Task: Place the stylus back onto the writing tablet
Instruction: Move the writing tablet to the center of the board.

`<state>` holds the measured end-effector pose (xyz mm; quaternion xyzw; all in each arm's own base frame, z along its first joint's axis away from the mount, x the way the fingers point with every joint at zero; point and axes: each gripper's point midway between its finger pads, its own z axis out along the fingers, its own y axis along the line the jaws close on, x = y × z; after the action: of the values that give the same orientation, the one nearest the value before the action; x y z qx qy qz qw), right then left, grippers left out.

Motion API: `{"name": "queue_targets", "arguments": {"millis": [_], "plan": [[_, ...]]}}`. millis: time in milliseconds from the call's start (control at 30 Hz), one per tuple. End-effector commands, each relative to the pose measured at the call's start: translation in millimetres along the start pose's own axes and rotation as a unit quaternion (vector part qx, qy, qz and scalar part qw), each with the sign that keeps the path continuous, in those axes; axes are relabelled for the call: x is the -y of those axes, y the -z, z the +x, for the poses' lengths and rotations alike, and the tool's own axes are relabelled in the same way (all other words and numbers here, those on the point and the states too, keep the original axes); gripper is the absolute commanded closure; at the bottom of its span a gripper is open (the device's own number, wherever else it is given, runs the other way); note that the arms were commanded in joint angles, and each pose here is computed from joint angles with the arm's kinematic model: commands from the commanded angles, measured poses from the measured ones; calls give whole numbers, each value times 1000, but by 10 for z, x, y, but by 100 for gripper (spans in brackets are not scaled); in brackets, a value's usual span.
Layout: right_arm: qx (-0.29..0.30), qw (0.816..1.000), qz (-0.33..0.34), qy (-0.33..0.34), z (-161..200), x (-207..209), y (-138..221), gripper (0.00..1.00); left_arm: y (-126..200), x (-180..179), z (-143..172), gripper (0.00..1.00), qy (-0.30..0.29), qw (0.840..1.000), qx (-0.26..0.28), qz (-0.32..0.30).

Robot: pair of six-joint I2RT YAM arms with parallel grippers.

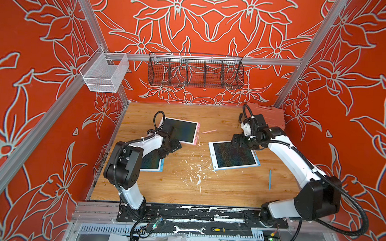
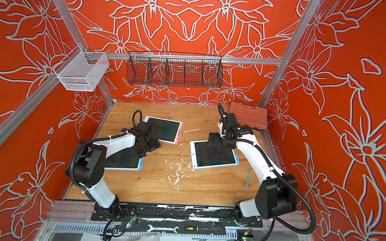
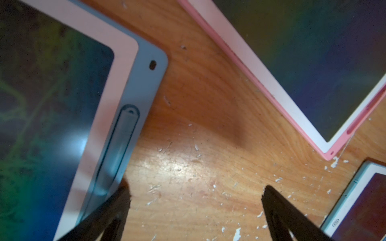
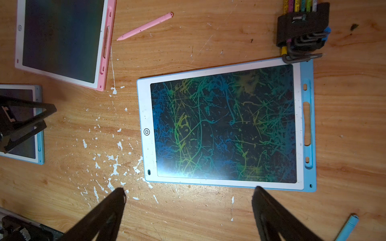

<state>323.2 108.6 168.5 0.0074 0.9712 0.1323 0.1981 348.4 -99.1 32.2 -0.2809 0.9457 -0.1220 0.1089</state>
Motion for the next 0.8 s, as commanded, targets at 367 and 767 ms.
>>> {"name": "queue_targets", "arguments": {"millis": [367,767], "plan": [[-1,1000,4,-4,-28,6,55,3,-195,-690,277,2,21,993,-49,-102],[1,1000,4,-3,-25,7,72,3,-186,-707,241,2,20,994,-45,-102]]}}
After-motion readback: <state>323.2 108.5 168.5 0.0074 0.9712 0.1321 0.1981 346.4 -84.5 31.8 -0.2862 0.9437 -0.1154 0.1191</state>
